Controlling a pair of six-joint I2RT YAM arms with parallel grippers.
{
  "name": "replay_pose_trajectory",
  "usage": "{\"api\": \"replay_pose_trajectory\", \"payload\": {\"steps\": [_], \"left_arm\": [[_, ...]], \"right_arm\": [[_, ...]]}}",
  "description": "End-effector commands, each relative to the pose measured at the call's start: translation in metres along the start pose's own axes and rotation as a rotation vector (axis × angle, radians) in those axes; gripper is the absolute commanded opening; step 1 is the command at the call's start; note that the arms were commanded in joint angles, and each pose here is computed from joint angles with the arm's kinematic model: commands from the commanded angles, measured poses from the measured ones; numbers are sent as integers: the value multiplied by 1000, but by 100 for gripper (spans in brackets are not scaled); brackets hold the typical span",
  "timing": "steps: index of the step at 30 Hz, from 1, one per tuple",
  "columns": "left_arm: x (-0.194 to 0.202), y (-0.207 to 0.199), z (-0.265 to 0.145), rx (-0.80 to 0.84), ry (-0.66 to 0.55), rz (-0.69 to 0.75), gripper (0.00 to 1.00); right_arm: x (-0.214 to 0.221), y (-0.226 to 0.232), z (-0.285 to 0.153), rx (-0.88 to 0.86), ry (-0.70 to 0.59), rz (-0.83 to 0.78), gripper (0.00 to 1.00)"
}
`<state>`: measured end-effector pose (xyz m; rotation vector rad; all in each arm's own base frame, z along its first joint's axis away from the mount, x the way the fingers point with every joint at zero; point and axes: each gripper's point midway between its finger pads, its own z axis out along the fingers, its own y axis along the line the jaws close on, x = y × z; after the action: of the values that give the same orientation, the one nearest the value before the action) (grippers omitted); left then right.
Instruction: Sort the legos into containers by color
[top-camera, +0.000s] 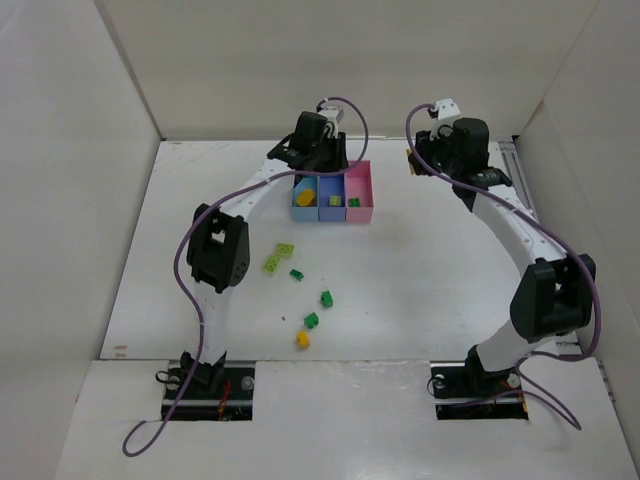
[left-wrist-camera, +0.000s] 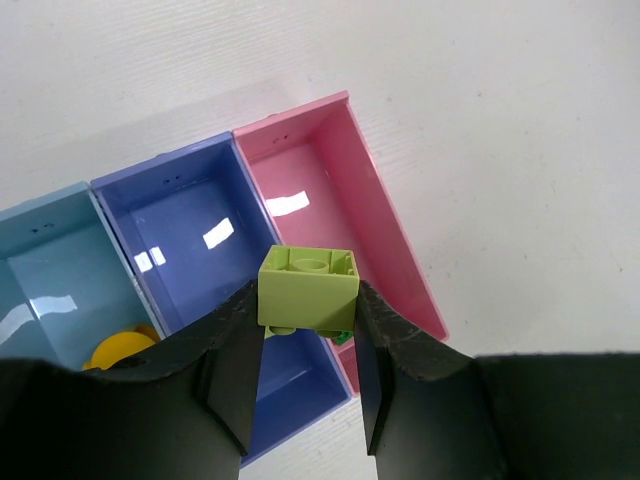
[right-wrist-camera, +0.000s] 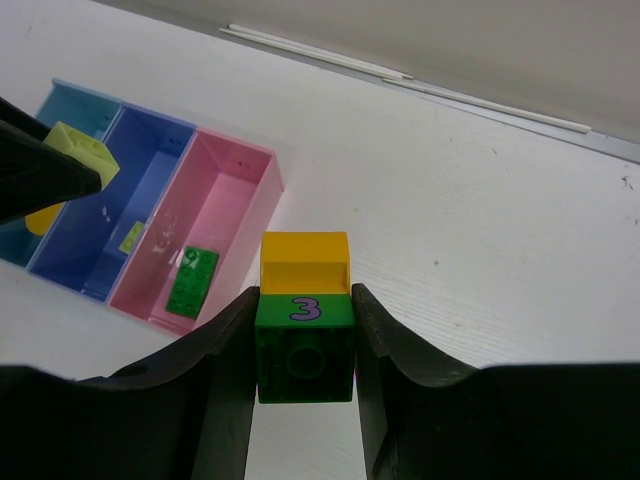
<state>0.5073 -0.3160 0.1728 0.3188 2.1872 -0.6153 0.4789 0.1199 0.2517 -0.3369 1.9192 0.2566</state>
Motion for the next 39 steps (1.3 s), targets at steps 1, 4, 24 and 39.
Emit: {"api": "replay_pose_trajectory", "payload": {"steps": [1, 4, 24, 39], "left_arm": [[-43, -17, -14, 23, -120, 0, 15], [-46, -22, -15, 25, -129, -3, 15], [-47, -11, -34, -118, -122, -44, 16], [-47, 38, -69, -278, -141, -113, 16]], "right_arm": [[-40, -9, -19, 24, -123, -16, 0], [-40, -7, -22, 13, -125, -17, 0], [-43, -11, -35, 2, -133, -13, 0], [-39, -17, -33, 34, -113, -7, 0]]}}
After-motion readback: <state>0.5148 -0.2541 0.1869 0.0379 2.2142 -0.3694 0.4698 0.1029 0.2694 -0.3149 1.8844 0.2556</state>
